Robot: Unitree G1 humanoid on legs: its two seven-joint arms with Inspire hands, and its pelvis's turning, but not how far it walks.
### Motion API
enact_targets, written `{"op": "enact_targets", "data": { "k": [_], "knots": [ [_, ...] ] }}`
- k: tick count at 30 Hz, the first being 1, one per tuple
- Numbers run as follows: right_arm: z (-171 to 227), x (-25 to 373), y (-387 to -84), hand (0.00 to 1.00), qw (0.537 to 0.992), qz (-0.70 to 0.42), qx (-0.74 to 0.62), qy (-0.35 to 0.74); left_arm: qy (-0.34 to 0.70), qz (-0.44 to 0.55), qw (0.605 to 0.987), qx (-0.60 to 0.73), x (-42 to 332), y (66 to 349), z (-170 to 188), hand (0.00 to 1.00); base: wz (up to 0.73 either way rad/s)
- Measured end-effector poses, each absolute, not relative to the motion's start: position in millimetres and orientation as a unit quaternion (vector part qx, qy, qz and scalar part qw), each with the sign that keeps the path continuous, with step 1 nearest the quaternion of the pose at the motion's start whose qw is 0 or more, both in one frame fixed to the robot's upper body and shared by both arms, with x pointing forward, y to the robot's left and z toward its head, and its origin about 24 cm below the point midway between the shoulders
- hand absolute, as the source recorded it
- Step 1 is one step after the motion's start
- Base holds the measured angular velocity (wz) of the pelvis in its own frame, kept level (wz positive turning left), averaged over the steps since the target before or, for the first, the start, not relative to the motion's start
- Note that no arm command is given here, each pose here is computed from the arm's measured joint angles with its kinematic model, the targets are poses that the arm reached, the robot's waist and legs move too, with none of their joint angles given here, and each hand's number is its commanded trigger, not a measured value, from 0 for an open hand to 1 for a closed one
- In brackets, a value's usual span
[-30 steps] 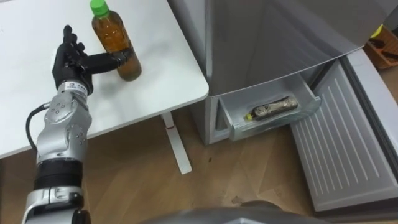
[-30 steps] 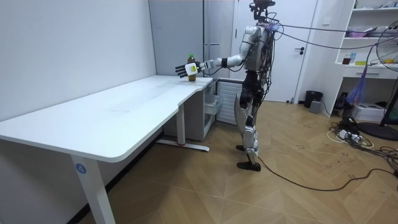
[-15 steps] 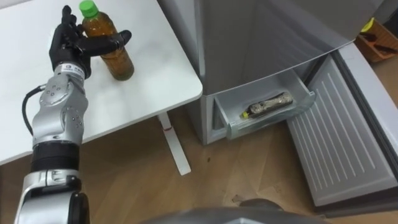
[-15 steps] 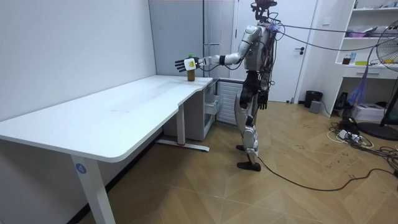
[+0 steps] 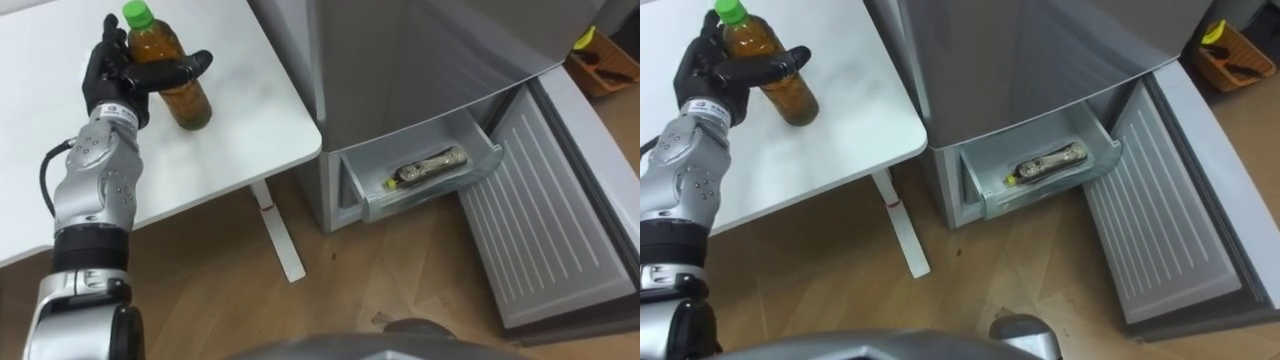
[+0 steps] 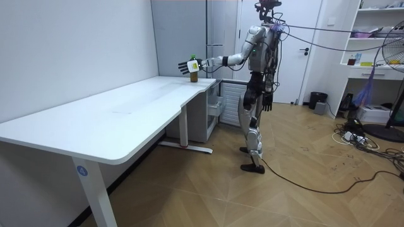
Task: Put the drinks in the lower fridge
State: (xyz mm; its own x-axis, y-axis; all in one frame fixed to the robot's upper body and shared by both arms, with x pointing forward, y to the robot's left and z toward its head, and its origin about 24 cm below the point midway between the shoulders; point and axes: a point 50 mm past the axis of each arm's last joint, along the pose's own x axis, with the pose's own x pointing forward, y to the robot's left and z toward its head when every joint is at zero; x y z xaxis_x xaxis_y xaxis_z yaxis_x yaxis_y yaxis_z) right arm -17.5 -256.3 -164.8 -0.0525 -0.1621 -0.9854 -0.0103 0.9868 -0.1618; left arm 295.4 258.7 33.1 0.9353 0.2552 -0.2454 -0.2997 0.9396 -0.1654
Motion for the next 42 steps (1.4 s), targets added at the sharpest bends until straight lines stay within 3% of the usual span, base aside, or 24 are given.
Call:
{"op": "enact_targets", "data": {
  "k": [25,42],
  "knots": [
    [-166,-5,-256,0.0,0.694,-0.052,-0.059,0.716,0.127,0.145,0.975,-0.109,297,264,31,1.0,-0.02],
    [-166,-6,-254,0.0,0.691,-0.04,-0.059,0.719,0.139,0.127,0.979,-0.07,299,253,30,1.0,0.03]
  ]
}}
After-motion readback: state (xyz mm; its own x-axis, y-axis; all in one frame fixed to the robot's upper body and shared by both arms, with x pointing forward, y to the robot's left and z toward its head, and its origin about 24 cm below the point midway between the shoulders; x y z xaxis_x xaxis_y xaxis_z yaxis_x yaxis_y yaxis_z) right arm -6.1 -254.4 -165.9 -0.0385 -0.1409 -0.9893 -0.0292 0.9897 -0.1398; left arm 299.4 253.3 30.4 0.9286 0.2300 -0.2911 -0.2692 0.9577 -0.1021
